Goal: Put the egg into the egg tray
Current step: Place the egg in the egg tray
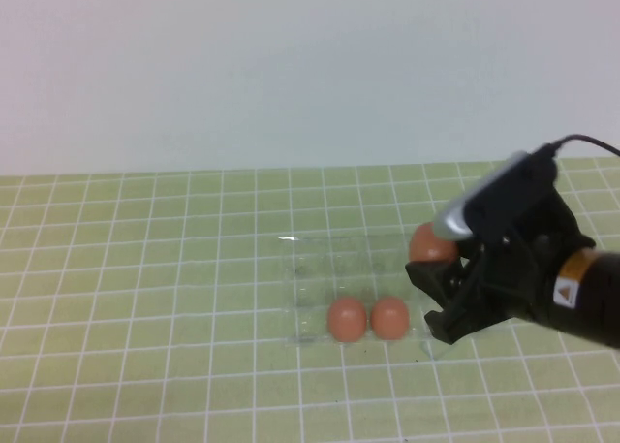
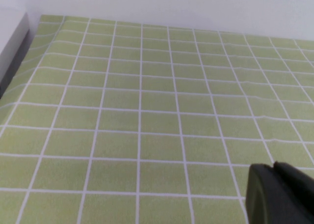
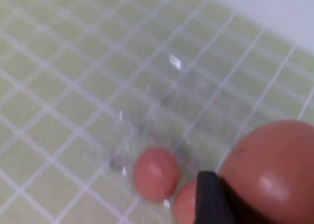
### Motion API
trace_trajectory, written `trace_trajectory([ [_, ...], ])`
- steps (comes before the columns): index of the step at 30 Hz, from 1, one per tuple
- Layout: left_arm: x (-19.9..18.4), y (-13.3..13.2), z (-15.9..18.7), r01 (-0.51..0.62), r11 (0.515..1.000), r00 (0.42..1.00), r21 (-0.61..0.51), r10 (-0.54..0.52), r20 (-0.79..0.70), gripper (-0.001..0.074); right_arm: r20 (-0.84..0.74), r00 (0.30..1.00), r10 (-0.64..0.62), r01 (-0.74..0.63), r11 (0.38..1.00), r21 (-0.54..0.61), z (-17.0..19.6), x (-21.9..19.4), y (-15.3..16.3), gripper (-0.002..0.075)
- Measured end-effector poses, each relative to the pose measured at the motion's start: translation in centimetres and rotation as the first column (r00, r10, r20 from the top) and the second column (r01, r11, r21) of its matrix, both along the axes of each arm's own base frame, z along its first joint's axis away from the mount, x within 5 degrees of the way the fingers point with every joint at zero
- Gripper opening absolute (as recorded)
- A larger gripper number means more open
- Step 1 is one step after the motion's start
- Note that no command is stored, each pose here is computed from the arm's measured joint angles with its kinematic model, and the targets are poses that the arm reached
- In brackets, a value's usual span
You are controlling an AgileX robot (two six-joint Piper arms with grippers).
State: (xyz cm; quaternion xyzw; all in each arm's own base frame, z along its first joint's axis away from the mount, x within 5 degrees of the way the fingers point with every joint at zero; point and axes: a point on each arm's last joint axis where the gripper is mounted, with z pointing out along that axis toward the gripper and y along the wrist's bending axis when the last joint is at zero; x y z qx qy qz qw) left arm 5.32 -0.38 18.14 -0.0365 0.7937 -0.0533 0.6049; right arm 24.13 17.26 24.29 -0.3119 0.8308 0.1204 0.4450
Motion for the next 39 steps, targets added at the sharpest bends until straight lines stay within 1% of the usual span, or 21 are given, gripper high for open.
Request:
trace_trajectory([
  [2, 0.0, 0.0, 0.0, 0.000, 1.000, 1.000, 0.000, 0.000, 0.000, -0.0004, 0.077, 0.997, -0.022, 0.016, 0.997, 0.072, -0.8, -0.4, -0.4, 0.0407],
  [5, 0.0, 0.0, 0.0, 0.000, 1.000, 1.000, 0.000, 0.000, 0.000, -0.0004, 0.141, 0.989, -0.055, 0.036, 0.990, 0.134, -2.6, -0.8, -0.9, 0.0406],
  [11, 0.0, 0.0, 0.0, 0.000, 1.000, 1.000, 0.000, 0.000, 0.000, -0.0004, 0.217, 0.964, -0.155, 0.105, 0.969, 0.224, -5.3, -0.1, -1.2, 0.0406],
  [16, 0.0, 0.0, 0.0, 0.000, 1.000, 1.000, 0.000, 0.000, 0.000, -0.0004, 0.200, 0.958, -0.207, 0.162, 0.962, 0.220, -8.0, 0.7, -1.2, 0.0406],
  [23, 0.0, 0.0, 0.0, 0.000, 1.000, 1.000, 0.000, 0.000, 0.000, -0.0004, 0.158, 0.965, -0.208, 0.181, 0.969, 0.171, -10.9, 1.1, -1.0, 0.0406],
  [28, 0.0, 0.0, 0.0, 0.000, 1.000, 1.000, 0.000, 0.000, 0.000, -0.0004, 0.175, 0.961, -0.213, 0.183, 0.968, 0.175, -11.6, 1.3, -1.0, 0.0406],
  [35, 0.0, 0.0, 0.0, 0.000, 1.000, 1.000, 0.000, 0.000, 0.000, -0.0004, 0.153, 0.965, -0.214, 0.190, 0.969, 0.158, -12.7, 1.3, -0.9, 0.0406],
  [39, 0.0, 0.0, 0.0, 0.000, 1.000, 1.000, 0.000, 0.000, 0.000, -0.0004, 0.135, 0.965, -0.224, 0.200, 0.965, 0.171, -12.9, 1.3, -0.9, 0.0410],
])
